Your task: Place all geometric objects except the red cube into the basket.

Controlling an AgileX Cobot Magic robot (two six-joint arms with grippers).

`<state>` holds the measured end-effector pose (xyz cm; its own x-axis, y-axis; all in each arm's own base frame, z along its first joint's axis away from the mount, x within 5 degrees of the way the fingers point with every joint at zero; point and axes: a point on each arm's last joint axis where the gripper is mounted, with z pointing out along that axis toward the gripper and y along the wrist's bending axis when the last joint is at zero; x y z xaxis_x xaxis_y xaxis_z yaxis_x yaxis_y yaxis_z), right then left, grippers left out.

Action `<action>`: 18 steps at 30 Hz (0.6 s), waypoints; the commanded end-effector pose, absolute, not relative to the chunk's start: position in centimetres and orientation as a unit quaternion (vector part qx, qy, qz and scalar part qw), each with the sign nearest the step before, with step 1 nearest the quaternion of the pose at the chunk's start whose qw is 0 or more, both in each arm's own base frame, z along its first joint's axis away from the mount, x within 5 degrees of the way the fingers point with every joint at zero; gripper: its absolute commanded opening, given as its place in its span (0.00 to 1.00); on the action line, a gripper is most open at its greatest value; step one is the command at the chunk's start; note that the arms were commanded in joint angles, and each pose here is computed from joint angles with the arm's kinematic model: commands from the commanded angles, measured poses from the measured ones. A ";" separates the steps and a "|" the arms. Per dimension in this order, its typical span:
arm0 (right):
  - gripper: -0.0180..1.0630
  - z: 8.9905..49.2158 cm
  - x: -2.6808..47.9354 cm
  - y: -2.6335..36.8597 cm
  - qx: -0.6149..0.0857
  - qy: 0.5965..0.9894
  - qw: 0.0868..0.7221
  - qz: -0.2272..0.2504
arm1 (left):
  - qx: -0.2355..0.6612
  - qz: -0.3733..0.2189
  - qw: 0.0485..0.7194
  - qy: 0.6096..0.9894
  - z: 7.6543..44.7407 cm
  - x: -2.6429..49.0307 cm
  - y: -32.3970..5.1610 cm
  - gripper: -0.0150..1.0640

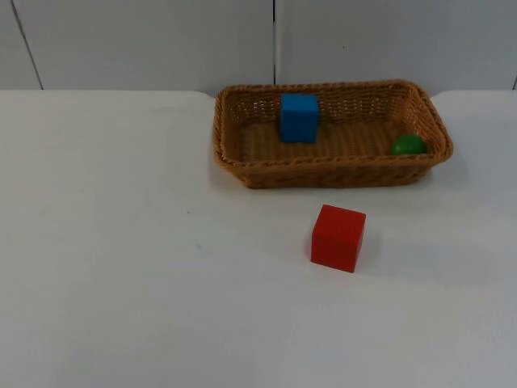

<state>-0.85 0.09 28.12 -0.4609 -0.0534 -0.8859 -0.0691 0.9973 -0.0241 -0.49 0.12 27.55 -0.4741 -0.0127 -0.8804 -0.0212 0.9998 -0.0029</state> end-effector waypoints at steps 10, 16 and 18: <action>0.98 28.0 -0.8 0.1 -0.036 0.853 0.521 0.013 | -0.011 0.002 0.513 0.858 27.5 -0.5 0.2 0.99; 0.98 28.0 -0.8 0.1 -0.036 0.853 0.521 0.013 | -0.011 0.002 0.513 0.858 27.5 -0.5 0.2 0.99; 0.98 28.0 -0.8 0.1 -0.036 0.853 0.521 0.013 | -0.011 0.002 0.513 0.858 27.5 -0.5 0.2 0.99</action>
<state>-0.85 0.09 28.12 -0.4609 -0.0534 -0.8859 -0.0691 0.9973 -0.0241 -0.49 0.12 27.55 -0.4740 -0.0148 -0.8804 -0.0223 0.9997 -0.0048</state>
